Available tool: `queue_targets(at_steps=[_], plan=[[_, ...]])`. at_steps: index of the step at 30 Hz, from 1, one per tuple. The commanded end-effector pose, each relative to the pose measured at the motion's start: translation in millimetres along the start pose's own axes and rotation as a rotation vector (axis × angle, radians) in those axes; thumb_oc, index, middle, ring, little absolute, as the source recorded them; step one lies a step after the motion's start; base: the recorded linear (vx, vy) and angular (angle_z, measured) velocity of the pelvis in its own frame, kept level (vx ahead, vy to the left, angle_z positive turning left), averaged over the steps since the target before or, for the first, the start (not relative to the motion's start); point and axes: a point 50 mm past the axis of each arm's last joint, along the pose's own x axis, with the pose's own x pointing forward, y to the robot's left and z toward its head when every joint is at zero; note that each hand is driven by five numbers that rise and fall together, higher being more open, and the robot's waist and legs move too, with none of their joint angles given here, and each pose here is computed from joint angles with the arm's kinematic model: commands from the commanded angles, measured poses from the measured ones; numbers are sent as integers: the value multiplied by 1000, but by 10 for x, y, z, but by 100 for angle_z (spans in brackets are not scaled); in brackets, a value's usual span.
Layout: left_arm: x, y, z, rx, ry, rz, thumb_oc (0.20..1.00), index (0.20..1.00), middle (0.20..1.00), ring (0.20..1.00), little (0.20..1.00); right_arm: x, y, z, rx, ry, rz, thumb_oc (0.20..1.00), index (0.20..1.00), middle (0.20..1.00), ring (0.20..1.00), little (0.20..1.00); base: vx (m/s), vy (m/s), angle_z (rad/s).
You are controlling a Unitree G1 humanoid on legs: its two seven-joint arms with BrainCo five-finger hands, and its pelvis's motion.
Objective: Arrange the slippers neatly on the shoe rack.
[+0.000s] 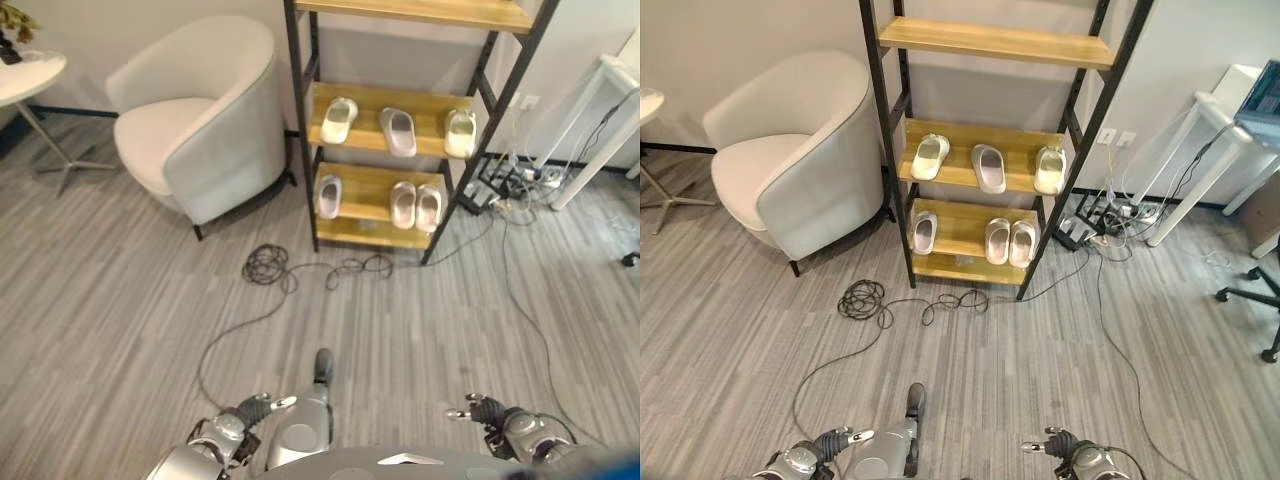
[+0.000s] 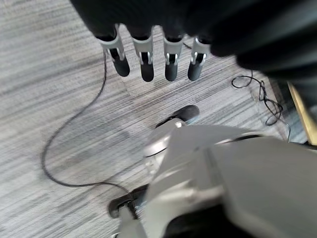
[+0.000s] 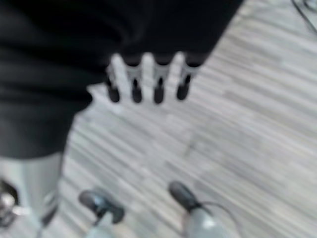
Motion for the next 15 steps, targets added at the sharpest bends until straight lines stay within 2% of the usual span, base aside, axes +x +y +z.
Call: queue_targets(at_steps=[1, 7, 15], plan=[[-38, 81, -189, -8, 61, 33, 1000, 1000, 1000, 1000, 1000, -3, 183, -105, 22, 15, 49, 1000, 1000, 1000, 1000, 1000, 530, 284, -19], [-37, 197, -122, -92, 36, 69, 1000, 1000, 1000, 1000, 1000, -32, 440, -323, 132, 83, 123, 1000, 1000, 1000, 1000, 1000, 314, 209, -1], [-25, 322, 49, 29, 0, 94, 1000, 1000, 1000, 1000, 1000, -43, 471, -369, 141, 92, 123, 1000, 1000, 1000, 1000, 1000, 269, 112, 36]])
